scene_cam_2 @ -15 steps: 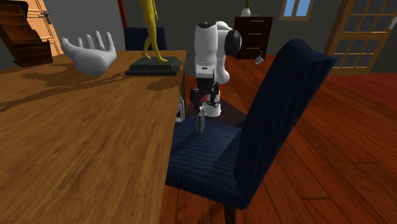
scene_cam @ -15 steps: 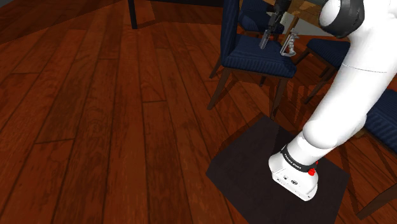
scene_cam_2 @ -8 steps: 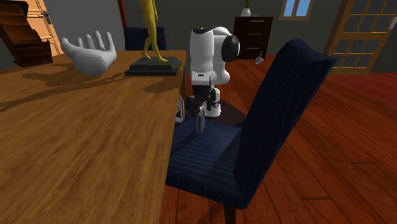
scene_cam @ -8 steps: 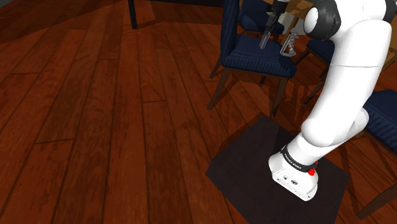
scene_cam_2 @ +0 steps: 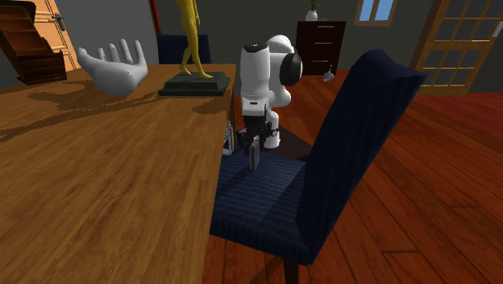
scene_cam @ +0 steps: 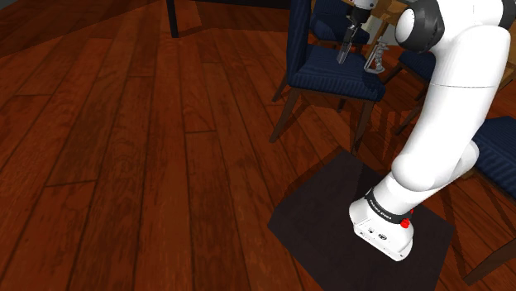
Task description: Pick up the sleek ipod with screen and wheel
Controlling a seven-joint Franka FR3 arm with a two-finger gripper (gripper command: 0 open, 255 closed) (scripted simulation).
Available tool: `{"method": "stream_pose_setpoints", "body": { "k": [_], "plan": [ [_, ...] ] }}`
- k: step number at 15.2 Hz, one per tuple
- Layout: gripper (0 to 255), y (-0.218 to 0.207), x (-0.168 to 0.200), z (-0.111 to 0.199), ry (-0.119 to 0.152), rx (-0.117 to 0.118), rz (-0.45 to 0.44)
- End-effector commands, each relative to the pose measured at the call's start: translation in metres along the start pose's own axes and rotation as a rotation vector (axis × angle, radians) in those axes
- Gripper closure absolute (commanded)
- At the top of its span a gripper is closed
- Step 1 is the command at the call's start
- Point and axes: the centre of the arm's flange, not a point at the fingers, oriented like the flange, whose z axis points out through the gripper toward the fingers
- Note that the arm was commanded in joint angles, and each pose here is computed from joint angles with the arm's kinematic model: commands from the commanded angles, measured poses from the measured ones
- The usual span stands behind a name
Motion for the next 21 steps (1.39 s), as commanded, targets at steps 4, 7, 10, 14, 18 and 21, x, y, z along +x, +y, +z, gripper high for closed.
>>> {"method": "stream_pose_setpoints", "body": {
  "k": [4, 7, 10, 14, 18, 21],
  "plan": [
    [255, -0.001, 0.0, 0.001, -0.001, 0.001, 0.0],
    [255, 0.0, 0.0, 0.001, -0.001, 0.001, 0.0],
    [255, 0.0, 0.0, -0.015, -0.001, 0.001, 0.0],
    [255, 0.0, 0.0, -0.036, -0.001, 0.001, 0.0],
    [255, 0.0, -0.001, -0.057, -0.001, 0.001, 0.0],
    [255, 0.0, -0.001, -0.073, -0.001, 0.001, 0.0]
  ]
}}
